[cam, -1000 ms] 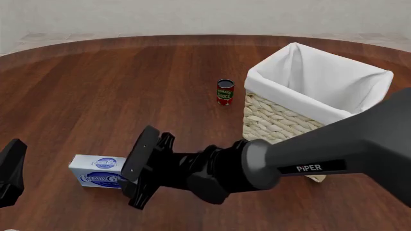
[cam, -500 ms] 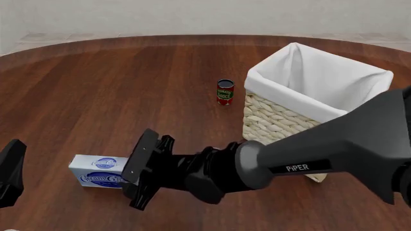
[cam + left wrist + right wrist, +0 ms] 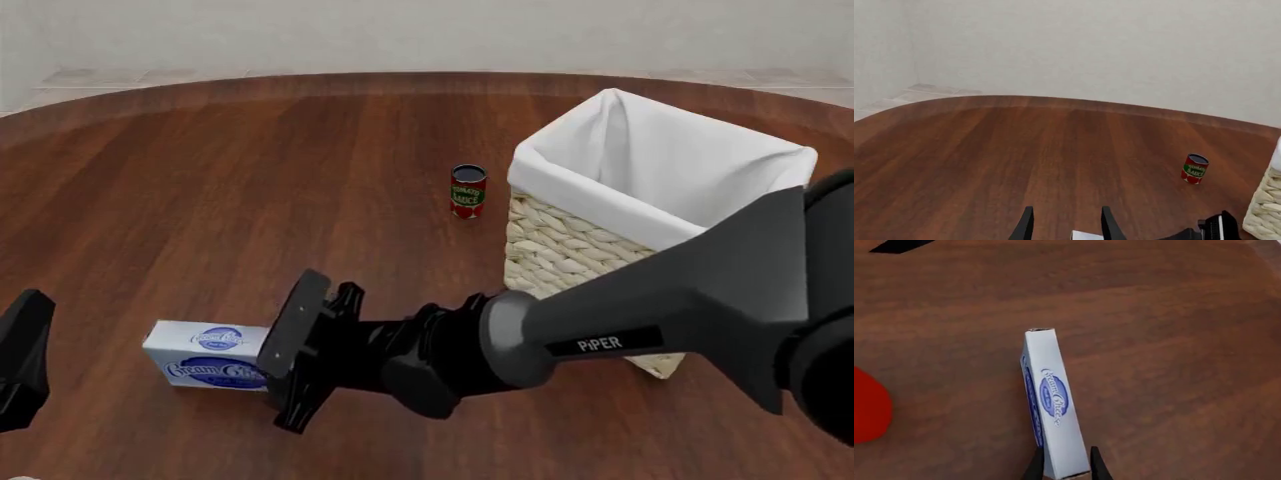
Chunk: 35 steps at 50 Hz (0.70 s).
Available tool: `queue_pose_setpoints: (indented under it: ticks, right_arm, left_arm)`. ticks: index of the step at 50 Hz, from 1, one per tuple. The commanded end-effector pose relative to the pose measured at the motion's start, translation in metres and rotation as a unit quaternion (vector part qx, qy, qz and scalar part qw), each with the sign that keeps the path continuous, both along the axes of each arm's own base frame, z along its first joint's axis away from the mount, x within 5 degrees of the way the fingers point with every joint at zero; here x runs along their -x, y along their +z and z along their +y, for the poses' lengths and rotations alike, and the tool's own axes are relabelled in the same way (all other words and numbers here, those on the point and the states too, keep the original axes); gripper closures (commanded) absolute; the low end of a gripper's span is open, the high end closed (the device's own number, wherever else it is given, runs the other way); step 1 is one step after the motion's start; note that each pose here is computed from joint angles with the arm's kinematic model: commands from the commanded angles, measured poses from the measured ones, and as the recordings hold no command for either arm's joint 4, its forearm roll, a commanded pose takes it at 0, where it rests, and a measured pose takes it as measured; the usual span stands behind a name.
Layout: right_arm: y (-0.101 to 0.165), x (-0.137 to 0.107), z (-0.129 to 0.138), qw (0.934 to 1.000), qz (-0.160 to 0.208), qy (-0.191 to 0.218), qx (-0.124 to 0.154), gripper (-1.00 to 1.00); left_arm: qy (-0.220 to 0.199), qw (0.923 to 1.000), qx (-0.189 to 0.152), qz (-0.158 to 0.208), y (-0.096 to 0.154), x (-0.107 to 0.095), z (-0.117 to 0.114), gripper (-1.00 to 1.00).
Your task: Pick up the cream cheese box, and put it in the basket.
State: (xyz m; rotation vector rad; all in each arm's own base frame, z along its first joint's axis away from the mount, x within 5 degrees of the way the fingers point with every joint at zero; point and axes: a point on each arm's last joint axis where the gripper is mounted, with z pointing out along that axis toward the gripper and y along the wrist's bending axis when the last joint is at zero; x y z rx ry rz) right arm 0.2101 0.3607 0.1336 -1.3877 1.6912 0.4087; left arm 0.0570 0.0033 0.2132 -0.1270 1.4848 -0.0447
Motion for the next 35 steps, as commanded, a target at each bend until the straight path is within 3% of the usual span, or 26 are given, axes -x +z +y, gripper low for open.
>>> queue_pose_setpoints:
  ticks: [1, 35]
  right_arm:
    - [0.001, 0.001, 0.0, 1.0, 0.002, -0.001, -0.002, 1.0]
    - [0.024, 0.012, -0.005, 0.9997, -0.008, 0.006, -0.022, 1.0]
  left_arm:
    - [0.0, 1.0, 0.0, 0.0, 0.0, 0.0, 0.0, -1.0]
    - [-0.001, 1.0, 0.0, -0.001, 0.001, -0.001, 0.0, -1.0]
